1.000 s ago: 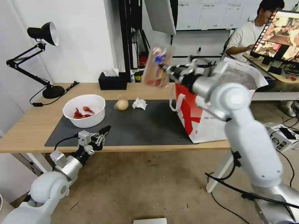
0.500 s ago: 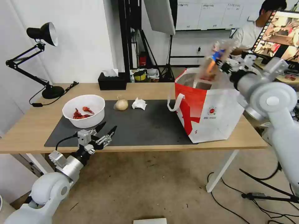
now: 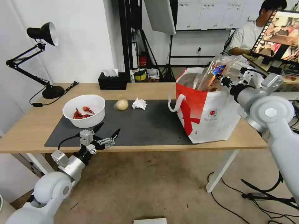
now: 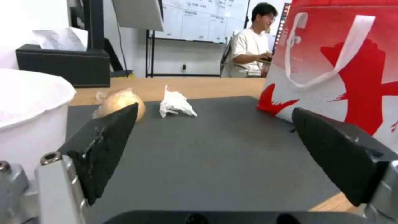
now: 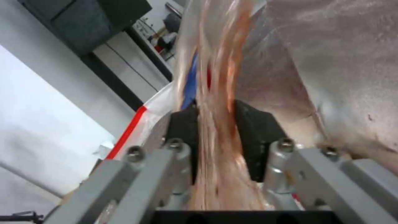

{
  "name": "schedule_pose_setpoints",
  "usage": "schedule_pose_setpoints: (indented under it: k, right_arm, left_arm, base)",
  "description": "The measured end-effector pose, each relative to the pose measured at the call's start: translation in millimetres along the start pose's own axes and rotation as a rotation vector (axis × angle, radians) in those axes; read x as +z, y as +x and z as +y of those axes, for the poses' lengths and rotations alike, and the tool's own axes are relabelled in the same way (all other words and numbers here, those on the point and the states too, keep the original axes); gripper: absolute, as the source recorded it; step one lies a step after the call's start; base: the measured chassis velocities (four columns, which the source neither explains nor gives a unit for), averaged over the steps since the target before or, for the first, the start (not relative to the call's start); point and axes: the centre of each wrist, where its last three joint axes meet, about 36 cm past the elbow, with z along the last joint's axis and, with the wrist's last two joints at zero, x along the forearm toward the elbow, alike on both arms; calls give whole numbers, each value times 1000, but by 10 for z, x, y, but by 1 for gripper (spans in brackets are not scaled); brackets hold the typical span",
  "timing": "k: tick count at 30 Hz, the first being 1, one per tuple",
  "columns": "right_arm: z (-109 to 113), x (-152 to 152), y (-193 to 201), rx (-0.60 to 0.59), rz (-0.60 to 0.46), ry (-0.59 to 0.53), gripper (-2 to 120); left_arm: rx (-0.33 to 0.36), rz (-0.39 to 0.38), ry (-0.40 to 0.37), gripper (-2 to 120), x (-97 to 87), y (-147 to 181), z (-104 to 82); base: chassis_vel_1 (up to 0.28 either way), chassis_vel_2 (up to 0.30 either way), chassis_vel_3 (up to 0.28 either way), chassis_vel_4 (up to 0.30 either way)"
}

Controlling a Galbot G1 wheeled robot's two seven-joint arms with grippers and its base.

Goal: Pick up the trash from the table and place it into the takeout bag.

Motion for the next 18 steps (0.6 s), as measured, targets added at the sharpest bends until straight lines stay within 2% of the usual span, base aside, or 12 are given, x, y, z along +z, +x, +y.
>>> schedule_pose_setpoints:
  k: [1, 7, 8, 10, 12, 13, 16, 18]
  right_arm:
    - [0, 0, 0, 0, 0, 0, 26]
    - [-27, -7, 12, 10, 9, 0, 50]
    - [-27, -7, 12, 10, 9, 0, 50]
    - [-40, 4, 16, 13, 16, 4, 62]
    - [-41, 5, 17, 13, 16, 5, 62]
    - [-43, 10, 26, 8, 18, 6, 70]
    - [-22, -9, 63, -46, 13, 18, 85]
    - [7, -23, 88, -78, -1, 27, 90]
  left_arm:
    - [0, 0, 0, 100, 0, 0, 0]
    - [-6, -1, -4, 100, -17, -13, -7]
    - [-6, -1, -4, 100, -17, -13, -7]
    - [-5, 1, -9, 100, -33, -11, -2]
    - [-5, 1, -9, 100, -35, -11, -2]
    - [-7, 0, -12, 100, -51, -6, 6]
    - [-17, -2, -16, 100, -79, 9, 7]
    - [-32, -2, -21, 100, -88, 14, 8]
  base:
    - [0, 0, 0, 0]
    - [0, 0, 0, 0]
    - [0, 0, 0, 0]
    - [0, 0, 0, 0]
    - [0, 0, 0, 0]
    - [0, 0, 0, 0]
    - [0, 0, 0, 0]
    - [0, 0, 0, 0]
